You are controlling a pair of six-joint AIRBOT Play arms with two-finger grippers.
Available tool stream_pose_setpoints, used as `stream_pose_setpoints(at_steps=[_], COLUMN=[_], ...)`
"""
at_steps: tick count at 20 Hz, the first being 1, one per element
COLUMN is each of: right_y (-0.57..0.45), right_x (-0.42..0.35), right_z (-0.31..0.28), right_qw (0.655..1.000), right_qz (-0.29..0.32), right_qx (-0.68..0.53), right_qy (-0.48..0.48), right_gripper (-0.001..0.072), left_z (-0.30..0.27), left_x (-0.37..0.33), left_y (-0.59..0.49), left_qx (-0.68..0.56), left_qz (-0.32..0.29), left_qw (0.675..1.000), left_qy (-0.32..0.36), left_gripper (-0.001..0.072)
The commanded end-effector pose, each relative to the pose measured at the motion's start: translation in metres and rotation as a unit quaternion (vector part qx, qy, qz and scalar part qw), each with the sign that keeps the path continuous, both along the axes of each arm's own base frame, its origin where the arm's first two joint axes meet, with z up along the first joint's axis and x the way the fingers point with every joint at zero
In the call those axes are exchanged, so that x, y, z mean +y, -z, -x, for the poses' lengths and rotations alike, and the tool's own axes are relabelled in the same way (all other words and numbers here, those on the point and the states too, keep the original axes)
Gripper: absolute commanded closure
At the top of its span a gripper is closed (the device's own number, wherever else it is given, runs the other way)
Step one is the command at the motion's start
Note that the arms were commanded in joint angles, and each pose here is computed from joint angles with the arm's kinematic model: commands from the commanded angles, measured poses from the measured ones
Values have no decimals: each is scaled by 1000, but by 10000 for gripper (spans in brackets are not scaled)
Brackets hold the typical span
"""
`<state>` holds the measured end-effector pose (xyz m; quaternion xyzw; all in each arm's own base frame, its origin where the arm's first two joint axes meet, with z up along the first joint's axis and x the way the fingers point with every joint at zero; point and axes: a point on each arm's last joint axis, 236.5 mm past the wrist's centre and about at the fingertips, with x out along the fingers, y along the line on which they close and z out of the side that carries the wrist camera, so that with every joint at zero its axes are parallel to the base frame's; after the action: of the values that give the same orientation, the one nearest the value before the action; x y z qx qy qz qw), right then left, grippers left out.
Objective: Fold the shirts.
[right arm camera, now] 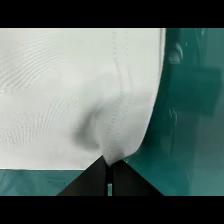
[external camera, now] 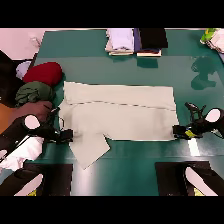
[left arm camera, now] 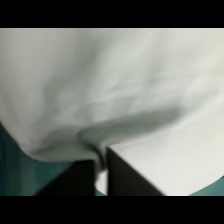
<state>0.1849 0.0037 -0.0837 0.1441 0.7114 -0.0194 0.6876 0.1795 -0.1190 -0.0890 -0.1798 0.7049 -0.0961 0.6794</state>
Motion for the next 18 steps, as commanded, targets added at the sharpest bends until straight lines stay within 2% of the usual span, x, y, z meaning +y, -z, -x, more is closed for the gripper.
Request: stream_pose_setpoints(at_steps=[1,5,9,11,15,18], right_y=[-9,-44,-77,-89,-93,-96], right_x=[0,-11,-34,-38,-40,-48], right_z=[0,-3,21,21,-1,-42], right_qw=[1000,999,996,994,994,993], right_qz=[-2,19,80,98,94,96], right_qx=[5,9,-3,-35,-45,-58], right_qy=[-5,-30,-42,-40,-39,-37], right_gripper=[695,696,696,696,697,697], left_z=[17,24,65,62,-9,-69], left_x=[-1,23,26,25,26,32], left_y=[-4,-37,-64,-76,-104,-117], left_qx=[18,-5,10,1,-116,-164], left_qz=[5,-44,-36,-35,-57,-88], left_qw=[998,995,992,992,985,976], left_qy=[53,93,120,124,112,113], left_gripper=[680,681,681,681,681,680])
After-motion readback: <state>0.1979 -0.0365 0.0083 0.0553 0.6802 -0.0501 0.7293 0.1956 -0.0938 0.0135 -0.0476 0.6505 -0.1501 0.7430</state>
